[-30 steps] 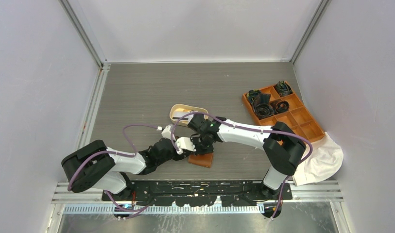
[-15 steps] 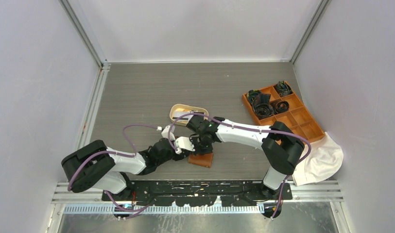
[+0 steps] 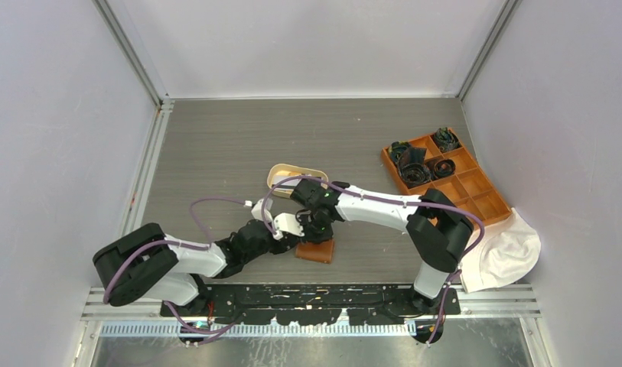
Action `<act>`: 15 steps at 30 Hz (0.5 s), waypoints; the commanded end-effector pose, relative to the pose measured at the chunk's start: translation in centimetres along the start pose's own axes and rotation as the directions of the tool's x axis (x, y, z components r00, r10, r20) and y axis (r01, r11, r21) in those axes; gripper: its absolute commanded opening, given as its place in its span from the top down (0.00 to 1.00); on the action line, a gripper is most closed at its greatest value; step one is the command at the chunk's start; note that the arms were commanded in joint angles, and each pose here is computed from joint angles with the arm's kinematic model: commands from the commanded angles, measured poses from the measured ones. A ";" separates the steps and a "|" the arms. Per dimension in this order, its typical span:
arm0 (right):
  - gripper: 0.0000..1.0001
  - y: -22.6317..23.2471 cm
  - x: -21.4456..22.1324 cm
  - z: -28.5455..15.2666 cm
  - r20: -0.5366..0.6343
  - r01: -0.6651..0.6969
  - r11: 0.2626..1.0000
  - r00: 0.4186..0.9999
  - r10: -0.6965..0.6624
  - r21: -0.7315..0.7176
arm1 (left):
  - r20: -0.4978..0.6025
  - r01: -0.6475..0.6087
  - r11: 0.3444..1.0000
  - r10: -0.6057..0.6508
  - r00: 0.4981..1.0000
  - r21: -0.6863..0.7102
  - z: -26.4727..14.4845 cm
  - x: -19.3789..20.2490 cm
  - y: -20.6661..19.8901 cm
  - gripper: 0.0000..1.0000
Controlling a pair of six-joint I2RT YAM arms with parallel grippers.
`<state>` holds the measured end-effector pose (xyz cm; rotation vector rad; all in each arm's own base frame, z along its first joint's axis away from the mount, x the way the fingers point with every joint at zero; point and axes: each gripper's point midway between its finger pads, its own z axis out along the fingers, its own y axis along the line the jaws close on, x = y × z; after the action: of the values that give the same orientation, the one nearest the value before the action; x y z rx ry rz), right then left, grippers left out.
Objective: Put the credit cards into the card holder
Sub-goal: Close the card holder at the center of the board.
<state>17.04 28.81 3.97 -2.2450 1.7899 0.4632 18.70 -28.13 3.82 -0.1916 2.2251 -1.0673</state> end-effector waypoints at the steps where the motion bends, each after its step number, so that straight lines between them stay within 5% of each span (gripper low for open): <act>1: 0.80 0.1 0.4 0.3 0.008 -0.052 0.999 0.999 0.052 -0.016 | 0.057 -0.035 0.999 0.034 0.998 0.030 -0.6 -1.4 -1.0 0.86; 15: 0.51 -0.9 -1.5 -6.4 0.238 -0.135 0.990 0.961 0.137 -0.027 | 0.107 -0.160 0.987 0.156 0.982 0.031 -3.9 -3.3 -1.8 0.65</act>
<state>18.21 27.28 6.02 -2.0684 1.9149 0.6243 18.67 -26.38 8.12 -0.1248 2.1108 -1.0495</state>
